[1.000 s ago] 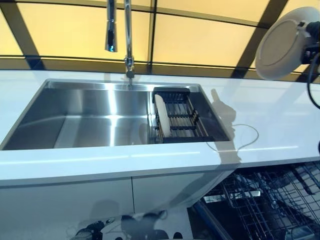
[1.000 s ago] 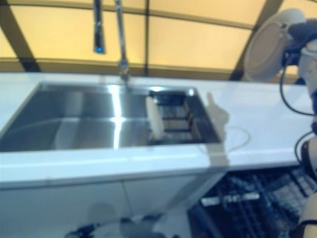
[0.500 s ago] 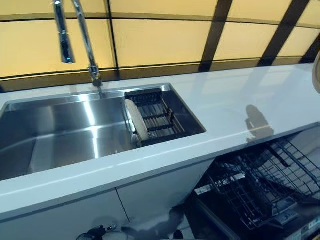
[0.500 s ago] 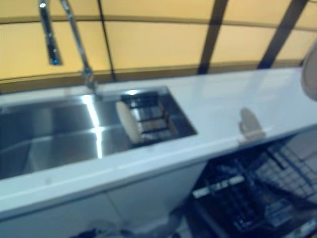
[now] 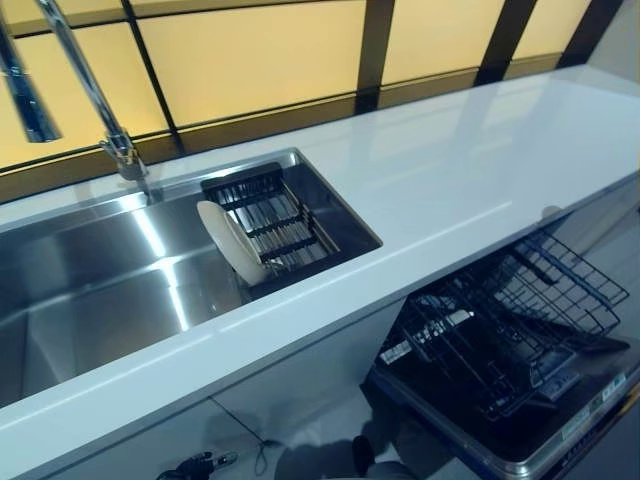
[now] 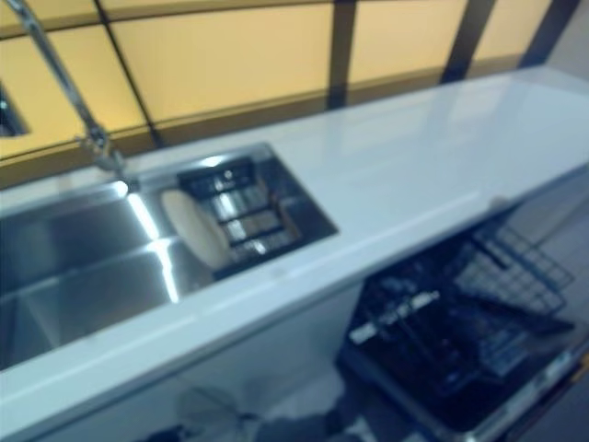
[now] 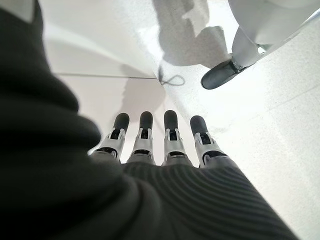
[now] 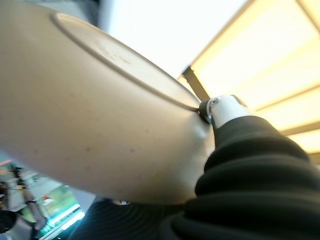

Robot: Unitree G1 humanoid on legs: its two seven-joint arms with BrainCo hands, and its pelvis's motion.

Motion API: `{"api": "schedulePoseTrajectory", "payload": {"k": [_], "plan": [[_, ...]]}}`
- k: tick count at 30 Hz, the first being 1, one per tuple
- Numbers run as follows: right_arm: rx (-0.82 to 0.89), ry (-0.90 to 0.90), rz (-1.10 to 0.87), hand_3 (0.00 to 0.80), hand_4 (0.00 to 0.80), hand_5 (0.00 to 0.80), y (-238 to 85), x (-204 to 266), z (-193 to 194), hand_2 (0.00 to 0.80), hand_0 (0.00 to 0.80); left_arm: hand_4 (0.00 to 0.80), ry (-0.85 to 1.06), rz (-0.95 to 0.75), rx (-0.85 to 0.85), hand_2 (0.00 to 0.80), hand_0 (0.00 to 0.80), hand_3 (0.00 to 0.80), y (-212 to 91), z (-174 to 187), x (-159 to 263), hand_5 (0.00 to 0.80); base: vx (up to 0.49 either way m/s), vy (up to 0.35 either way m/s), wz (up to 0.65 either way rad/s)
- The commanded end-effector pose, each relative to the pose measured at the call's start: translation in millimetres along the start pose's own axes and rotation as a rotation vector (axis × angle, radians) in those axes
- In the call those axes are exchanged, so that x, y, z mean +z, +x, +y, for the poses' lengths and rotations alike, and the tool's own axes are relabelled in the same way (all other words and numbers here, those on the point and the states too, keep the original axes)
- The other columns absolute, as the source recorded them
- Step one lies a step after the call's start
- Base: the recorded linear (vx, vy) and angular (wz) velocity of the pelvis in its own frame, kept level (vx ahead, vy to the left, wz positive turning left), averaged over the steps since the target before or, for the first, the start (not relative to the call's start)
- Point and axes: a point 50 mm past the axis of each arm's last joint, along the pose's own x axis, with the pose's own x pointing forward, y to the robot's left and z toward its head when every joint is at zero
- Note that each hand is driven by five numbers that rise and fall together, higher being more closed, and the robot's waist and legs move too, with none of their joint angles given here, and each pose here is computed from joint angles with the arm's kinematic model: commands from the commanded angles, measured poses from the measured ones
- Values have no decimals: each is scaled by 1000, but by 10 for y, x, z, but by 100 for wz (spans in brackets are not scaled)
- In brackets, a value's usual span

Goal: Take plates into dishwasher

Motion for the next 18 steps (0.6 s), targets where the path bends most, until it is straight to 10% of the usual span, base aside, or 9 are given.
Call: {"api": "schedulePoseTrajectory", "payload": {"k": [1, 18], "plan": [[-68, -90, -120, 800, 800, 800, -87, 158, -226, 800, 800, 0, 73, -62, 43, 0, 0, 0, -19, 196, 184, 0, -22, -20, -8], [73, -478, -169, 800, 800, 800, -71, 67, 331, 800, 800, 0, 108, -120, 63, 0, 0, 0, -29, 257, 326, 0, -41, -32, -2]]}}
